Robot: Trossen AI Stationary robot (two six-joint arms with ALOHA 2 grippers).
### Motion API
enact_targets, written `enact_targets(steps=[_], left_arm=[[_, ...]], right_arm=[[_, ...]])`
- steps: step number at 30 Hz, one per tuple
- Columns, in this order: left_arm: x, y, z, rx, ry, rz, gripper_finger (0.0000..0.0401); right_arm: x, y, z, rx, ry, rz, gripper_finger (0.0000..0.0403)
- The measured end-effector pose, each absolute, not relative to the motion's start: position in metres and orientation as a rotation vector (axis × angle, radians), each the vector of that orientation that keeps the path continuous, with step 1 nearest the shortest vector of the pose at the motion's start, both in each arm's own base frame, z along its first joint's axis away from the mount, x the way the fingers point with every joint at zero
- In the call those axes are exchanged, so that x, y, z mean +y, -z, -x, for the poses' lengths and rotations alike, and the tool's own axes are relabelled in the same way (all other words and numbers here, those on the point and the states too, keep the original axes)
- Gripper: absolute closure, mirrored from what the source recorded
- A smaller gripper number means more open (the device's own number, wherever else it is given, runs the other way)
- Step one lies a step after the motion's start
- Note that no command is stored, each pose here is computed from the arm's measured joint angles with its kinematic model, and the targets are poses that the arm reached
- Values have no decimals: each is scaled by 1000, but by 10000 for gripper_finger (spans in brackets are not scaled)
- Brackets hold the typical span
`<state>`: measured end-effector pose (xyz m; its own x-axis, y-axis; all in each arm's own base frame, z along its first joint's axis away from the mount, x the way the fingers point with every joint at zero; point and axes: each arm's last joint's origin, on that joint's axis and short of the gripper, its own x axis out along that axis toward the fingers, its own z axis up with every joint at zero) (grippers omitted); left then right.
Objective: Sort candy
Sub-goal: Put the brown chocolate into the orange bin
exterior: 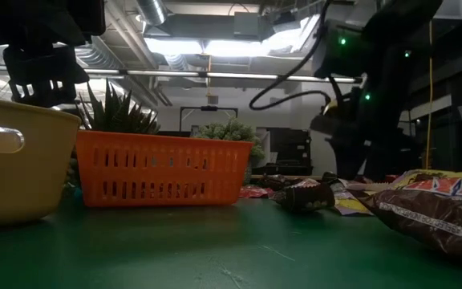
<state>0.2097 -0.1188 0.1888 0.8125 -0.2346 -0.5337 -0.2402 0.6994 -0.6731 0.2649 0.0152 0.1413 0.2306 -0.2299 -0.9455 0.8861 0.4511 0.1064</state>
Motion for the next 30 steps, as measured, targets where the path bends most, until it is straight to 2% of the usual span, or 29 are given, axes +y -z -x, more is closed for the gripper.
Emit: enact_targets(steps=[5, 13, 18, 25, 30], left_arm=[[-119, -189, -210, 640, -3, 811, 270], [-119, -189, -210, 637, -8, 809, 270], [-119, -189, -210, 635, -9, 808, 270], [-119, -189, -210, 635, -10, 808, 270], [-118, -189, -210, 614, -37, 801, 270]], right_arm=[[16, -135, -268, 1070, 875, -768, 190], [16, -136, -270, 1077, 857, -767, 269], [18, -144, -280, 1086, 758, -759, 305], [23, -174, -304, 1065, 559, -697, 314], [25, -205, -326, 975, 405, -583, 312]])
